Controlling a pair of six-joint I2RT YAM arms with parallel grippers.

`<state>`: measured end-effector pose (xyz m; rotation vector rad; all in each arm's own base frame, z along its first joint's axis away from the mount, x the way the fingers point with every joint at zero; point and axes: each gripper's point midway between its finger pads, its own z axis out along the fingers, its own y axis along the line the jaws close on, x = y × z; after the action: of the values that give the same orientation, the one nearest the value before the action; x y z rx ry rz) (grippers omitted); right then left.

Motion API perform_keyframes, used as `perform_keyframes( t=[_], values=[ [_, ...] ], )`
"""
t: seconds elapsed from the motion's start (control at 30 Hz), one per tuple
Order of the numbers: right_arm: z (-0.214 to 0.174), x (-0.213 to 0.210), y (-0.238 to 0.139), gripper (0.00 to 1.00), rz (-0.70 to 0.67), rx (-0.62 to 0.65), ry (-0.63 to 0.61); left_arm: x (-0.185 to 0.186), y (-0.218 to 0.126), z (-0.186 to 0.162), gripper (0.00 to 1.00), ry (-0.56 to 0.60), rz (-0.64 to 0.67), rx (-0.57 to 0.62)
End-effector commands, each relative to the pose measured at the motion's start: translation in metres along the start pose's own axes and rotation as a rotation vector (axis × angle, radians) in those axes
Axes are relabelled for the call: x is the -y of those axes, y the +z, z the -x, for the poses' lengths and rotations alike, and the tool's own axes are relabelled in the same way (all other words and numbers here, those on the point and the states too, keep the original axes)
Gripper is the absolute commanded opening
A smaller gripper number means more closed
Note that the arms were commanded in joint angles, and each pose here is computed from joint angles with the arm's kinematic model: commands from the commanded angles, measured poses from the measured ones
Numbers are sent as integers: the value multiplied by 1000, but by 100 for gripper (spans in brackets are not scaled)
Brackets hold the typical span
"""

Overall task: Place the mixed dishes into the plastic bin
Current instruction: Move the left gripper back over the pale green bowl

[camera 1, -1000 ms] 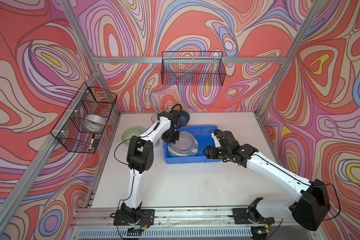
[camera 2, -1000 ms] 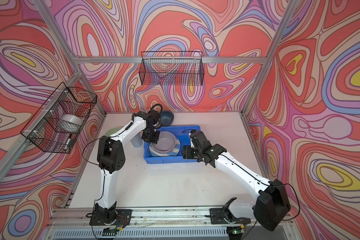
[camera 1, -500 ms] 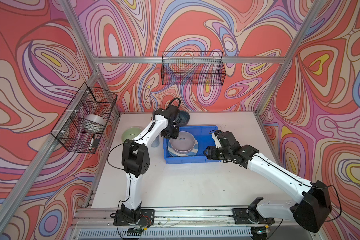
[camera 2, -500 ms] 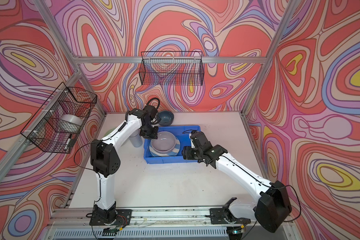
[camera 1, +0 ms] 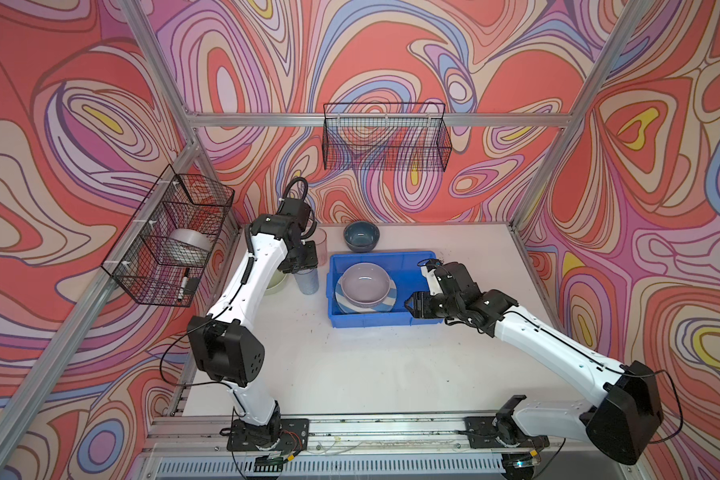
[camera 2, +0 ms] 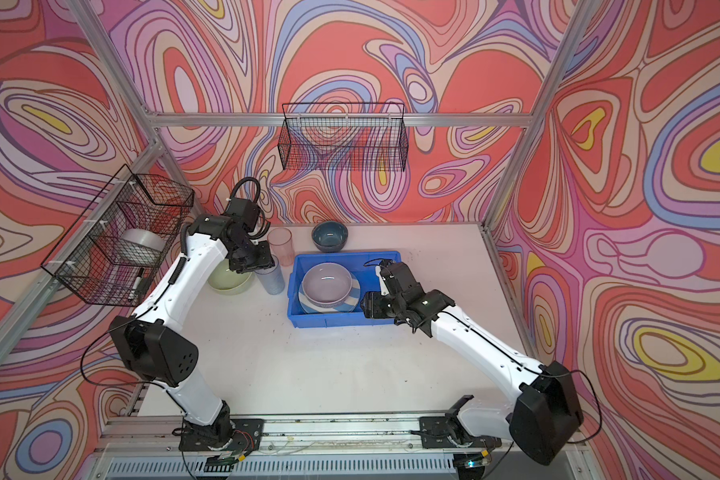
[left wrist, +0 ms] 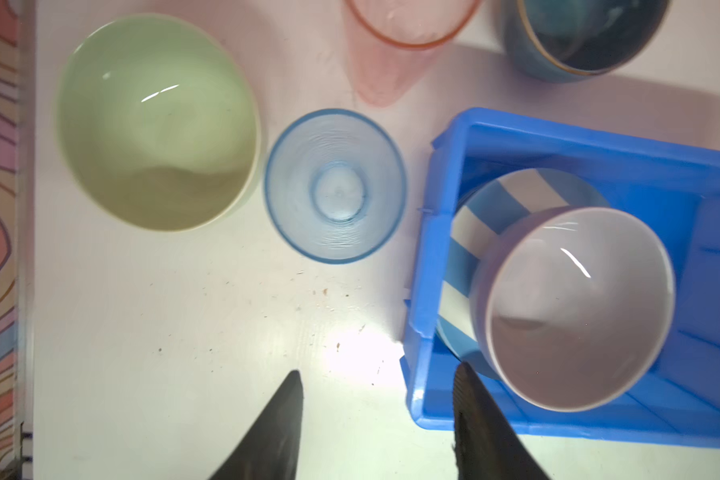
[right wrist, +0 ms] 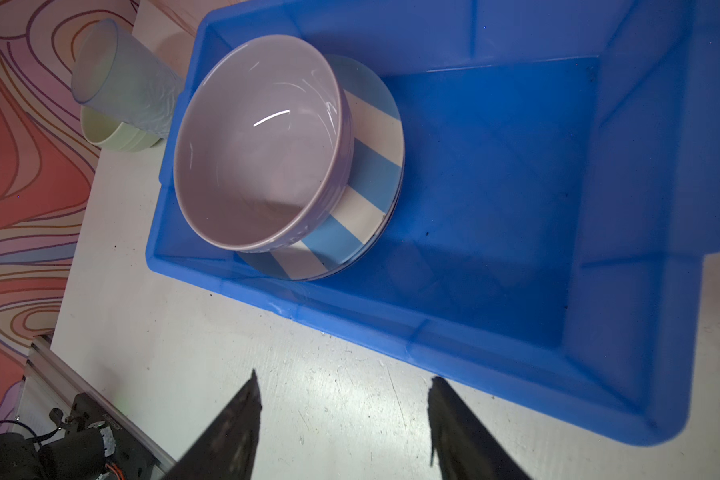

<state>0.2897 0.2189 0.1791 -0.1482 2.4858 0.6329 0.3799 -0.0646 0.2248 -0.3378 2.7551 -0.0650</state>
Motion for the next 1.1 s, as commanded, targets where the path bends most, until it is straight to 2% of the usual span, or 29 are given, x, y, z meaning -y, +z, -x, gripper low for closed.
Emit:
perform_keyframes(
  t=[0.0, 0.03, 0.07, 0.1, 0.2, 0.4, 0.5, 0.6, 0.87, 1.07],
  values=[
    [-2, 0, 5, 65, 9, -3, -6, -23, -11, 1, 55, -63, 47, 43],
    [-2, 0, 6, 65, 10, -6, -4, -31, -11, 0, 61, -80, 64, 48],
    [-2, 0, 7, 65, 11, -6, -3, -39, -12, 0, 73, -98, 82, 57],
    [-1, -1, 8, 65, 15, -6, -4, -47, -11, 1, 80, -110, 103, 71],
    [1, -3, 10, 66, 24, -4, -3, -65, -9, -2, 85, -138, 157, 95],
    [0, -4, 13, 66, 24, -13, -6, -99, 5, -8, 81, -188, 293, 116],
    [-1, -3, 12, 66, 25, -12, -5, -115, 19, -15, 76, -246, 311, 76],
    [-3, -2, 13, 66, 26, -13, -6, -127, 36, -20, 74, -279, 326, 55],
    [-5, -2, 16, 66, 33, -21, -5, -132, 79, -14, 69, -327, 318, 24],
    [-7, -2, 15, 66, 40, -17, 3, -136, 104, -9, 71, -342, 364, -22]
  ],
)
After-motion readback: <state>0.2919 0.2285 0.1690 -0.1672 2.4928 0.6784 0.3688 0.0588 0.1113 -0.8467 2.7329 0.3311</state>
